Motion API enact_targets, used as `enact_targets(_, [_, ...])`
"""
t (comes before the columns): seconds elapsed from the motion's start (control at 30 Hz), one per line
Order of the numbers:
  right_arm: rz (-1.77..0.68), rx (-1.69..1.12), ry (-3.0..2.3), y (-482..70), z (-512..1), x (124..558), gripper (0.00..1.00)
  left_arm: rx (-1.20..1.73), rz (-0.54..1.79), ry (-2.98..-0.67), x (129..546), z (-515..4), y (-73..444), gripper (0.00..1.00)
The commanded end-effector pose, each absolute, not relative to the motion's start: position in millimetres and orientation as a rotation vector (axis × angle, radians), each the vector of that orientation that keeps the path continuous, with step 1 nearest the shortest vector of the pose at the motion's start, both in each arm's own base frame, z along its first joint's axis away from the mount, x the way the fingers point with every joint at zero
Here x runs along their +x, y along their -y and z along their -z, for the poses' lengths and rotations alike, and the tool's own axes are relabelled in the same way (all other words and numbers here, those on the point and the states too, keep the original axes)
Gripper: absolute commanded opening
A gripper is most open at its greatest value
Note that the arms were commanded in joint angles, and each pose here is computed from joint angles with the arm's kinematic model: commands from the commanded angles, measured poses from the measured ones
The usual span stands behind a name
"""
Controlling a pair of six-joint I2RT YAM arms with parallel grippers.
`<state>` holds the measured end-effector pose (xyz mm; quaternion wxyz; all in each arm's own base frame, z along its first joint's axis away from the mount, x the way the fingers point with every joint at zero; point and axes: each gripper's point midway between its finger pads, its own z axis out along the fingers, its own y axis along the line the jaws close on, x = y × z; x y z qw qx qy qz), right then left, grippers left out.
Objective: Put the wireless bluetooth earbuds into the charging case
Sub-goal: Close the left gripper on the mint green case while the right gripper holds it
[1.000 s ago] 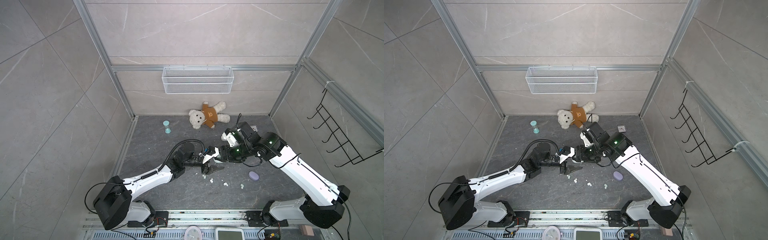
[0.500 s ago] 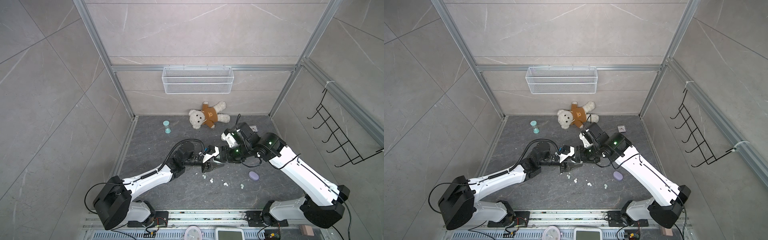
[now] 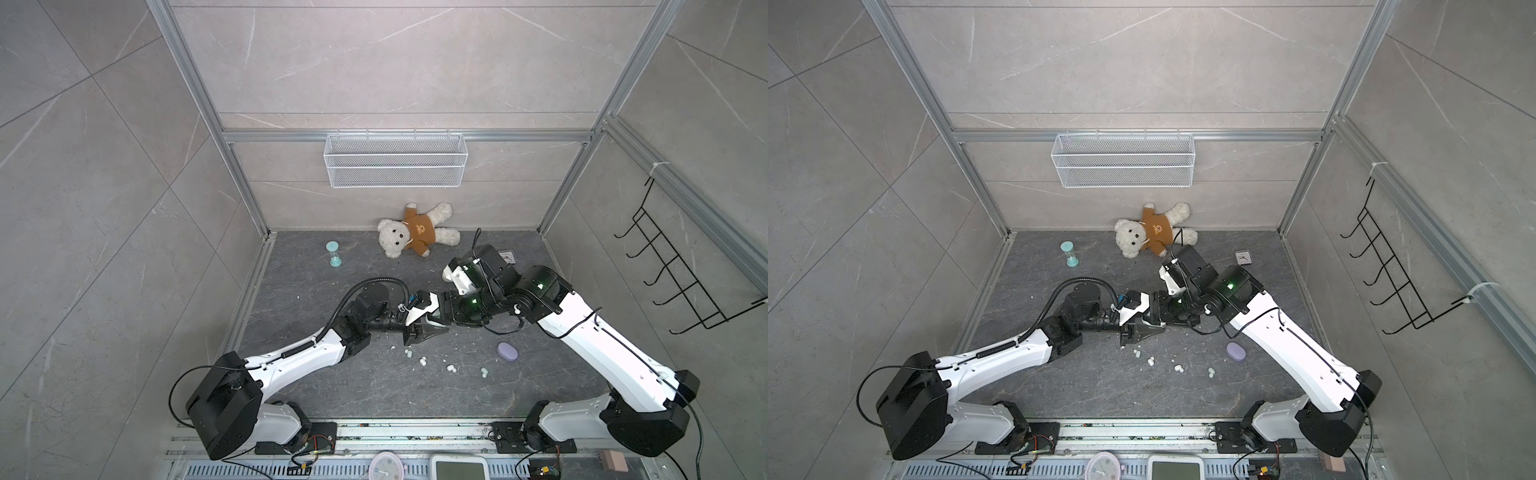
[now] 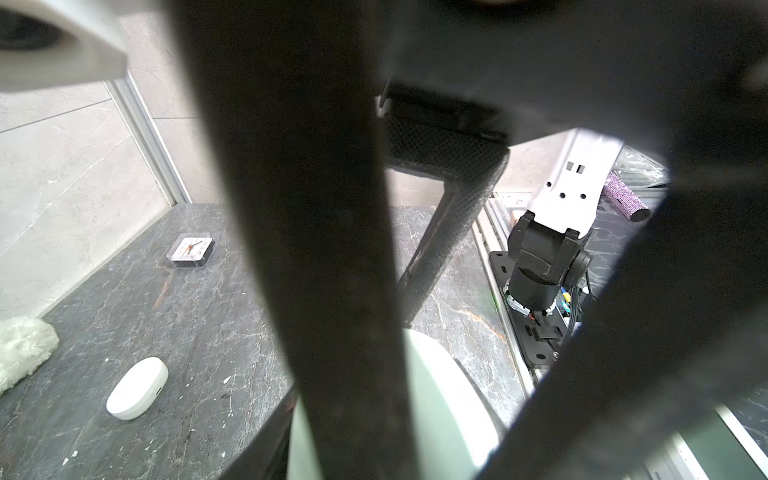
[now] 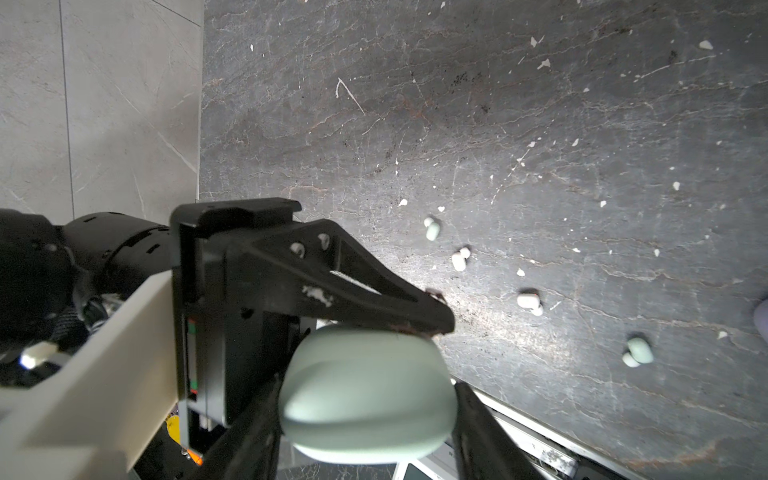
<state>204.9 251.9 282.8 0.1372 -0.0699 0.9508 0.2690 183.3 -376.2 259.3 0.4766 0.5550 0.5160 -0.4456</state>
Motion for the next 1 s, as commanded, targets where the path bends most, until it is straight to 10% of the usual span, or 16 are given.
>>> enact_targets(0.0, [-0.808,-0.21,-2.705,-252.4,-296.8,203.5,0.54,1.391,1.109,-1.146,170.9,-286.1,379.5,0.47])
enact_targets(0.97, [-0.85,-0.2,-2.717,-255.4,-292.4,199.3,0.54,1.391,1.099,-1.13,166.6,-291.1,379.3,0.51])
